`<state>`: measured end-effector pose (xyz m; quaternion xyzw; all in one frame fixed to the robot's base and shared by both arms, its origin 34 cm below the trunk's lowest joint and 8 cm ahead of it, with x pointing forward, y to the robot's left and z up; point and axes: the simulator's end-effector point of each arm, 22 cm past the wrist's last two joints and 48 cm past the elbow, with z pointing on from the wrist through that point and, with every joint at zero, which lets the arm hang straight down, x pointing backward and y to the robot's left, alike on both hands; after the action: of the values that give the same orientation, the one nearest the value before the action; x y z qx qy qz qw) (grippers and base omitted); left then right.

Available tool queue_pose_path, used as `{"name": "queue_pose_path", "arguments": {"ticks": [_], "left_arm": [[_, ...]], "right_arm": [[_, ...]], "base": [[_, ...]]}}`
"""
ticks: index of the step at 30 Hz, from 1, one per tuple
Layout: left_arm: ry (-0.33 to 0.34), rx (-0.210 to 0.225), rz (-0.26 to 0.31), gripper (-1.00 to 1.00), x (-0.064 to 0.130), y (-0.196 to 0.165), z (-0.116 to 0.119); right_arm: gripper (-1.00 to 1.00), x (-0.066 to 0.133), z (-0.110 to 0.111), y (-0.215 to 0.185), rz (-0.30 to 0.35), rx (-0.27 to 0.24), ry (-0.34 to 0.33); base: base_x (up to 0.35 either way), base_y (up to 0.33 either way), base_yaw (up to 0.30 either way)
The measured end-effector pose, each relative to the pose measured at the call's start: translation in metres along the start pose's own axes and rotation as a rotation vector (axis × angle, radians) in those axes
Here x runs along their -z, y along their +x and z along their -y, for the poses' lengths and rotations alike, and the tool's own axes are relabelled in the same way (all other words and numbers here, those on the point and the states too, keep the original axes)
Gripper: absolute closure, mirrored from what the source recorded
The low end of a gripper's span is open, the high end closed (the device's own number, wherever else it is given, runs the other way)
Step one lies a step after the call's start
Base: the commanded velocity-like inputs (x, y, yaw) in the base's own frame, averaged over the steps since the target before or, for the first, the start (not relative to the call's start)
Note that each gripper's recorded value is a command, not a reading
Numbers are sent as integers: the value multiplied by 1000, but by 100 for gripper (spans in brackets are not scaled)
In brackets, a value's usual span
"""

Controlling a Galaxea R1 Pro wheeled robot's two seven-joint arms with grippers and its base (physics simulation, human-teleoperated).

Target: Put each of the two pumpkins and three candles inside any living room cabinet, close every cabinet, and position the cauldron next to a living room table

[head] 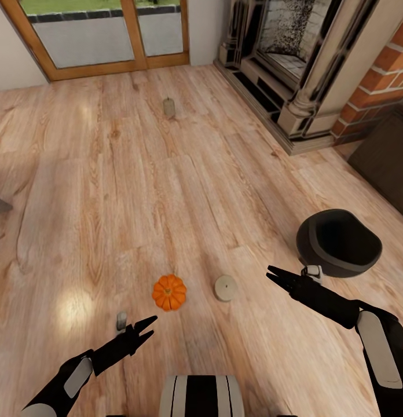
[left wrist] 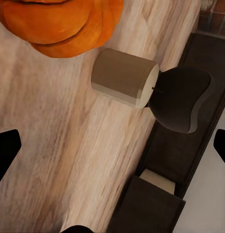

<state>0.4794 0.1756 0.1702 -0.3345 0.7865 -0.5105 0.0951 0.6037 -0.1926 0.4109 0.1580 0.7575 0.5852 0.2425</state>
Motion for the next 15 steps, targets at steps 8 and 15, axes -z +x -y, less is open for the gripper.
{"name": "queue_pose_path", "arguments": {"ticks": [8, 15], "left_arm": [[-1, 0, 1, -100, 1, -1, 0], [-3, -2, 0, -100, 1, -1, -1]], "right_arm": [[-100, 0, 0, 0, 0, -1, 0], [-100, 0, 1, 0, 0, -1, 1]], "base": [[90, 67, 0], [88, 67, 0]]}}
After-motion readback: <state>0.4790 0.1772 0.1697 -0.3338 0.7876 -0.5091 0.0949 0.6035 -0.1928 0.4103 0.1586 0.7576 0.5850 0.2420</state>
